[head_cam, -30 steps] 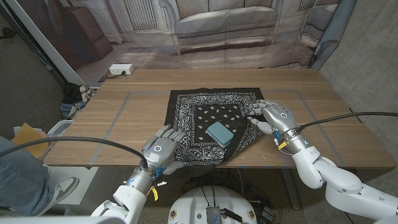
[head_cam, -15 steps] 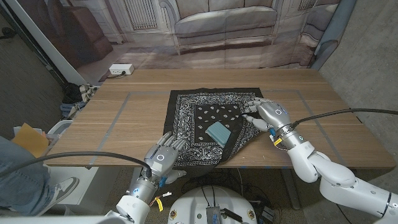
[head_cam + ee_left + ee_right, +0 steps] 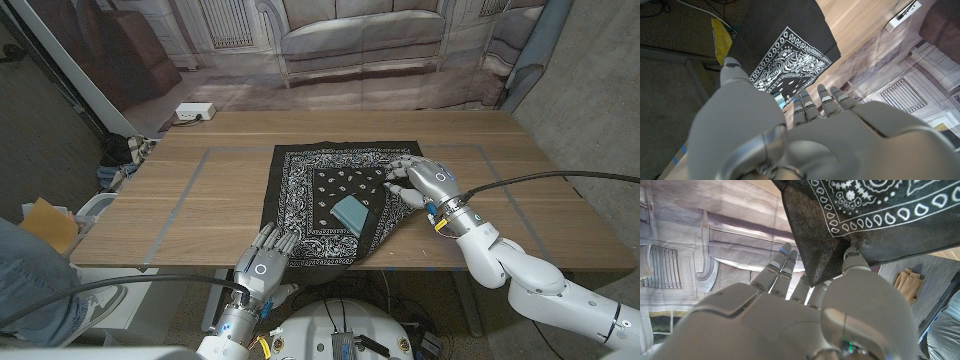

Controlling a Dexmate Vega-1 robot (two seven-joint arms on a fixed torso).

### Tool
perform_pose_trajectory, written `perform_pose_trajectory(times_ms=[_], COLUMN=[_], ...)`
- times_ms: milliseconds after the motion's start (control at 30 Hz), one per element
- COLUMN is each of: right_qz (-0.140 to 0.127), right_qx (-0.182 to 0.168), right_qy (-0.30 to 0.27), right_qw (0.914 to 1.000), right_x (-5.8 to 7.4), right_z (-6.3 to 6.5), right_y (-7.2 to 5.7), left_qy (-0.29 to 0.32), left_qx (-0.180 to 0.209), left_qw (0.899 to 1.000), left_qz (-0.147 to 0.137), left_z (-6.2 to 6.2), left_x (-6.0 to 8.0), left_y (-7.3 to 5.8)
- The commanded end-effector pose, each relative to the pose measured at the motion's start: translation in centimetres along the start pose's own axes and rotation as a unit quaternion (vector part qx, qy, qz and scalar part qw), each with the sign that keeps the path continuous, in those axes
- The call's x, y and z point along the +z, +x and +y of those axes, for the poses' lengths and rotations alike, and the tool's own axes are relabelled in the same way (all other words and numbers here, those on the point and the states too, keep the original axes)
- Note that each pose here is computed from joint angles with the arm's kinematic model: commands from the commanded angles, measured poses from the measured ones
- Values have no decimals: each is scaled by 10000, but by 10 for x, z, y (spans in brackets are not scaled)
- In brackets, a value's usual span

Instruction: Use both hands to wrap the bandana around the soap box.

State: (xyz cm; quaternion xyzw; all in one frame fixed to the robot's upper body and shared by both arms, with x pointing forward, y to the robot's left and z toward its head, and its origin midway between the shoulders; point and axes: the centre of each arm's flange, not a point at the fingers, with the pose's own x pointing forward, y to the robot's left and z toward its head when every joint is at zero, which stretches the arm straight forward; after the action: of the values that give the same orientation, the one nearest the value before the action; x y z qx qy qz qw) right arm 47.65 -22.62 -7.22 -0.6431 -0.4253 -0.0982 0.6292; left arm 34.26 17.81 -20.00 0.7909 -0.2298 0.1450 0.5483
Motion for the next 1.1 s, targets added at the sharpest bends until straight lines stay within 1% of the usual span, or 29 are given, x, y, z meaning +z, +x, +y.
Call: perform_pose_trajectory(times_ms=[33, 100, 133, 167, 233, 367, 433, 567, 733, 900, 1100], right_qz=[-103, -114, -95, -94, -54, -20, -3, 31, 88, 120, 121], right_qx=[48, 61, 46, 46, 27, -10, -2, -14, -67, -99, -126], right_qy=[125, 109, 105, 105, 111, 163, 173, 172, 195, 176, 176], right_qw=[9999, 9999, 9999, 9999, 9999, 9999, 9999, 9998, 9997, 9997, 9997], right_x=[4, 4, 3, 3, 2, 1, 0, -1, -2, -2, -1], right_z=[3, 2, 1, 1, 0, -1, -1, 0, 1, 3, 5], right_y=[4, 2, 1, 1, 0, -2, -3, -5, -8, -9, -9], left_qy=[0, -15, -62, -71, -164, -208, -224, -264, -328, -462, -502], left_qx=[26, 128, 231, 246, 361, 489, 566, 730, 989, 1217, 1277], left_qw=[9999, 9998, 9996, 9996, 9990, 9982, 9978, 9964, 9939, 9907, 9898], left_qz=[97, 123, 143, 146, 191, 263, 269, 330, 361, 399, 376], left_z=[-31, -36, -40, -40, -47, -55, -57, -58, -54, -51, -50], left_x=[15, 17, 20, 20, 24, 27, 27, 24, 15, 5, 2], left_y=[-2, 1, 4, 4, 8, 12, 14, 16, 15, 15, 18])
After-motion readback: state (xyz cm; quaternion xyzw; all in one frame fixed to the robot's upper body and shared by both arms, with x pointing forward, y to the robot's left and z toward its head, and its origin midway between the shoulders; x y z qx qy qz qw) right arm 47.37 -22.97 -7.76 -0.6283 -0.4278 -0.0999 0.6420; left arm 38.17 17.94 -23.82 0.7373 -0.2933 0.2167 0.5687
